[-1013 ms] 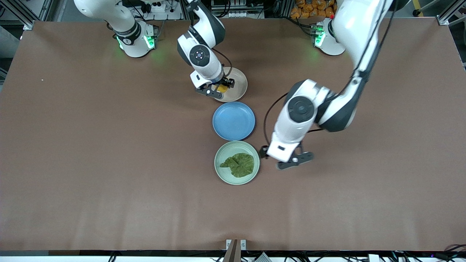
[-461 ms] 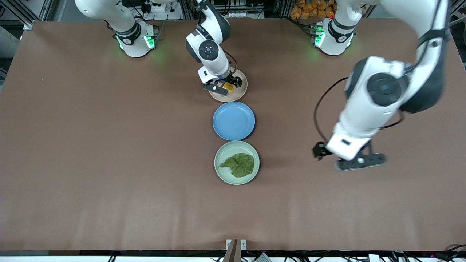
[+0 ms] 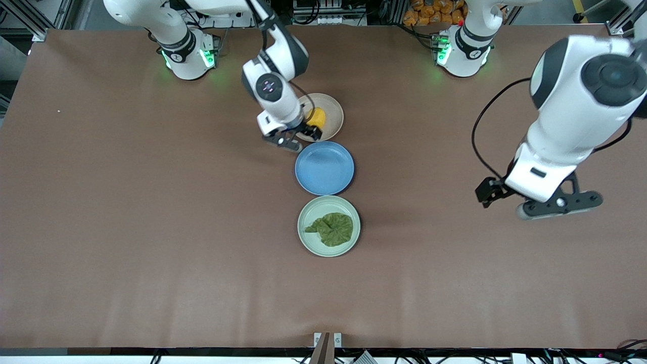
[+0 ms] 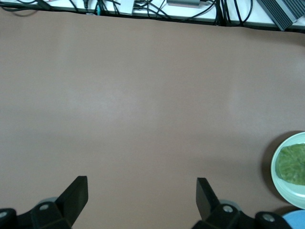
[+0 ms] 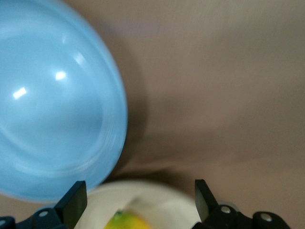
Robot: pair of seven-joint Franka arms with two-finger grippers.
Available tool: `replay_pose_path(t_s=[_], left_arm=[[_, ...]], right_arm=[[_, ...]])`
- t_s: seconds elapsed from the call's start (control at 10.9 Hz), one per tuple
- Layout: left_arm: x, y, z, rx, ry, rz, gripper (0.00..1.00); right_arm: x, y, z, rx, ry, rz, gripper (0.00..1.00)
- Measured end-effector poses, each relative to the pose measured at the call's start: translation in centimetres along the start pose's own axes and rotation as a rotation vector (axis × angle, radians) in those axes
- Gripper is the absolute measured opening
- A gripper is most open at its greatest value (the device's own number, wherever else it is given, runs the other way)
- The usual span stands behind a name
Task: Place lemon and lettuce in plates
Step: 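Lower the lemon onto the cream plate while the left gripper withdraws, then open the right gripper and withdraw it from the cream plate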
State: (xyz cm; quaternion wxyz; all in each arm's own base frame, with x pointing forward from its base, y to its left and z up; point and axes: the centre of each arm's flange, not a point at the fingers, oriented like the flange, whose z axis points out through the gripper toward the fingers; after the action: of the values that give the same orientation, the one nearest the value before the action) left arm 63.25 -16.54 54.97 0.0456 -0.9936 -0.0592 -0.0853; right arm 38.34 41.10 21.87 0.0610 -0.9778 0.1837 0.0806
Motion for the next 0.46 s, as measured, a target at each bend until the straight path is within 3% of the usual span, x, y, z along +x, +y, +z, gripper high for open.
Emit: replay_pose_path(t_s=[0.46], left_arm=[[-2.7,-1.0,-6.7,-0.011,0.010,-0.009,1.00]], right_arm=[[11.4,7.2,-2.3,-0.024,0.022,-0.087,1.00]])
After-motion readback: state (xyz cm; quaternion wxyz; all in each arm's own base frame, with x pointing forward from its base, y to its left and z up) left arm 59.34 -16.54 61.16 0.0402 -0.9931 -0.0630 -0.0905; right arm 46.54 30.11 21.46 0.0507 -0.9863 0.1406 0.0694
